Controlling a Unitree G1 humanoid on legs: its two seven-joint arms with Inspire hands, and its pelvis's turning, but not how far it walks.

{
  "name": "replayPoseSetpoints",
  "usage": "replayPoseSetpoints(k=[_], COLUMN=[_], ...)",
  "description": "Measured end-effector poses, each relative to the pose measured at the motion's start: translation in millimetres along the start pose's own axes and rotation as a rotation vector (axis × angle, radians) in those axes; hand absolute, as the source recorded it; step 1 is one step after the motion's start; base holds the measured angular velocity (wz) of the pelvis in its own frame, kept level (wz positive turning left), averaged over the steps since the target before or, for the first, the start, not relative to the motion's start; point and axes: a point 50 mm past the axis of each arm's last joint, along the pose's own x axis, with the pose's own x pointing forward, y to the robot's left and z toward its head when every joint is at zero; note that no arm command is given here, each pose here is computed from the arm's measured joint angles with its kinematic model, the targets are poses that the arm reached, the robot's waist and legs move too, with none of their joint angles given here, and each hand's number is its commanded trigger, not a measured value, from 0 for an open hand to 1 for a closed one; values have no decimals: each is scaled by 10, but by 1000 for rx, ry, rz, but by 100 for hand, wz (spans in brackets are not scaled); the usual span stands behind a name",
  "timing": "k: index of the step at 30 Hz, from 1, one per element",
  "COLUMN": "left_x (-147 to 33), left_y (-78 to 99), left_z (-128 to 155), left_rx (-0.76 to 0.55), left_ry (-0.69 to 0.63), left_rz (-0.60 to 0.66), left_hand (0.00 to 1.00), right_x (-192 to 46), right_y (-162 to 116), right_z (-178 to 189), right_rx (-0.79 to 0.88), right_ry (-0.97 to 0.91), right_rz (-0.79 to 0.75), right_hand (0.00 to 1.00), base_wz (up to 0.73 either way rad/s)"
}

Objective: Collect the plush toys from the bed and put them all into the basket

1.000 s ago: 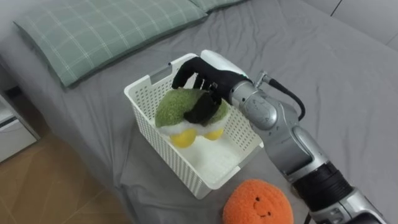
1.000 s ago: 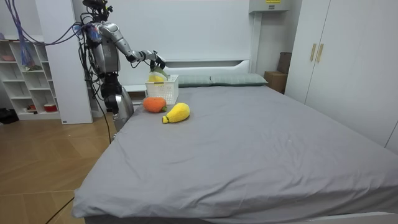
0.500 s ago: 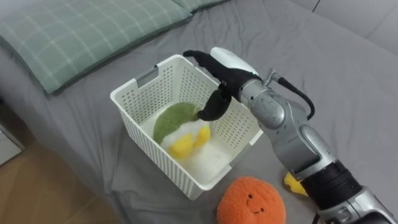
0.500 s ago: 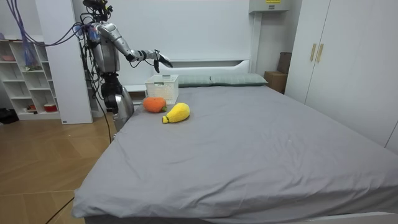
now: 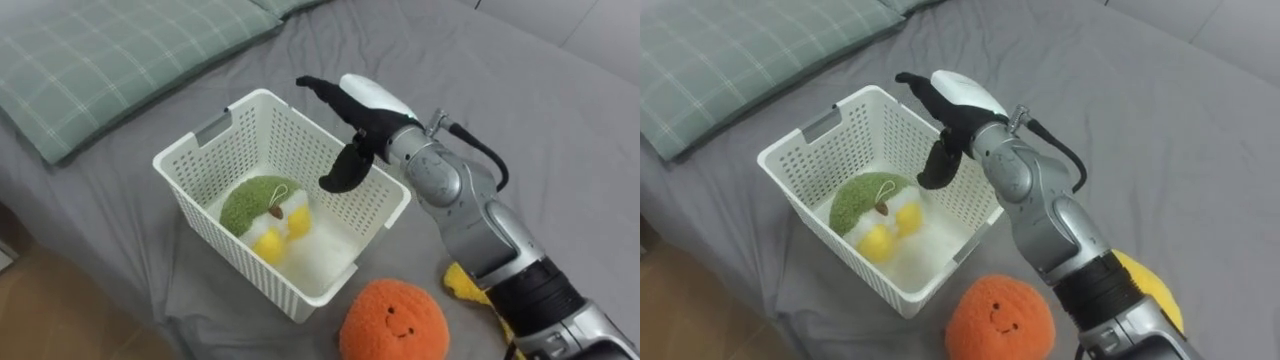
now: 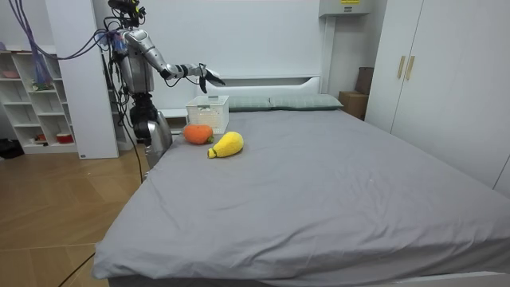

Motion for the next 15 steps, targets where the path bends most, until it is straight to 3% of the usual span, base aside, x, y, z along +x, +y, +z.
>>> replayPoseSetpoints(k=[9,15], left_x=[-8,-16], left_y=[-5,13], left_z=[-44,-129], left_rx=[8,-3], left_ry=[9,32], left_rz=[-3,4], left_hand=[0,0], right_x=[-73,-175], right_y=[-20,-14], right_z=[-230,-673], right_rx=[17,143], right_ry=[64,226], right_rz=[-69,-148], right_hand=[0,0], base_wz=[-1,-11])
